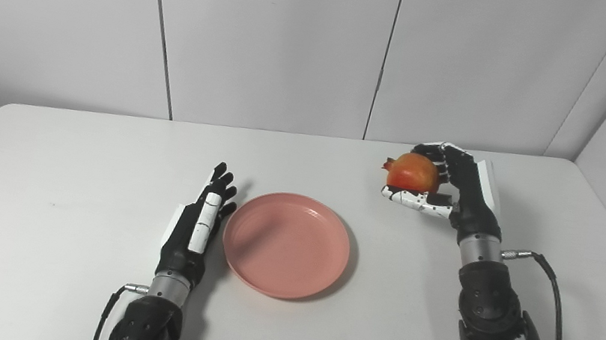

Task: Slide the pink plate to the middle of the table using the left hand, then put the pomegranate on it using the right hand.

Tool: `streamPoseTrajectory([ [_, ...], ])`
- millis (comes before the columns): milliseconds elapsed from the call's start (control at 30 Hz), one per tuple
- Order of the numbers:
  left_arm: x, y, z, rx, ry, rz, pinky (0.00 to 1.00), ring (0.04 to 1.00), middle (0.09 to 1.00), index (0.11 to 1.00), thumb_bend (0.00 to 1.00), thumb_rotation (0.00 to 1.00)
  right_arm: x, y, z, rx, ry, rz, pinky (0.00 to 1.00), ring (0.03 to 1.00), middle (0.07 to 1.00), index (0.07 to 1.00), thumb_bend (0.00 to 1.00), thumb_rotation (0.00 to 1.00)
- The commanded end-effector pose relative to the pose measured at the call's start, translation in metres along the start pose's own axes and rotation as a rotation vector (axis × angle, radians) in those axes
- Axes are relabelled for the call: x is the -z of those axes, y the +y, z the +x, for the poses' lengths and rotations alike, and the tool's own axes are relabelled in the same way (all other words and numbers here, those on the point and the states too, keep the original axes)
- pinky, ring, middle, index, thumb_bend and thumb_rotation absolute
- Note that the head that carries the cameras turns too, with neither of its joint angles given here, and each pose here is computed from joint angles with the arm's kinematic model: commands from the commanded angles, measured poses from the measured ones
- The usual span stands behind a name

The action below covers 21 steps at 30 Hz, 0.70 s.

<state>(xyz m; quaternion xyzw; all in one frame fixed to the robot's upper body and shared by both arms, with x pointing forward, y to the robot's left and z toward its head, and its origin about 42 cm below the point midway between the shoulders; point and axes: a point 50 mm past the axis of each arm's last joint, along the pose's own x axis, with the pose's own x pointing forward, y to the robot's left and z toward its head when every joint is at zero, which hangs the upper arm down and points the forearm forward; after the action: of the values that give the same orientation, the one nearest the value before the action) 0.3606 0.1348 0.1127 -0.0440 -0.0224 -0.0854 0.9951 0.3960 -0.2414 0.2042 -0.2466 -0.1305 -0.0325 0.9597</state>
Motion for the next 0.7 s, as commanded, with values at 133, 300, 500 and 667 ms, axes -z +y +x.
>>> streamPoseTrajectory([
  [133,-0.014,-0.009,0.014,0.026,-0.083,0.004,0.93,0.972,0.992,0.985,0.72,1.00,-0.029,0.004,-0.003,-0.057,-0.134,0.032,0.45,0.488,0.467,0.521,0.52,0.00],
  [300,-0.014,-0.009,0.015,0.024,-0.075,0.021,0.93,0.973,0.995,0.991,0.74,1.00,-0.035,0.015,-0.011,-0.102,-0.157,0.042,0.47,0.505,0.481,0.505,0.52,0.00],
  [500,-0.013,-0.010,0.014,0.014,-0.072,0.043,0.93,0.970,0.989,0.981,0.74,1.00,-0.042,0.031,-0.017,-0.154,-0.186,0.069,0.47,0.496,0.475,0.510,0.52,0.00],
  [667,-0.012,-0.010,0.013,0.031,-0.073,0.043,0.93,0.973,0.991,0.981,0.74,1.00,-0.044,0.049,-0.021,-0.203,-0.218,0.056,0.45,0.479,0.467,0.519,0.52,0.00],
])
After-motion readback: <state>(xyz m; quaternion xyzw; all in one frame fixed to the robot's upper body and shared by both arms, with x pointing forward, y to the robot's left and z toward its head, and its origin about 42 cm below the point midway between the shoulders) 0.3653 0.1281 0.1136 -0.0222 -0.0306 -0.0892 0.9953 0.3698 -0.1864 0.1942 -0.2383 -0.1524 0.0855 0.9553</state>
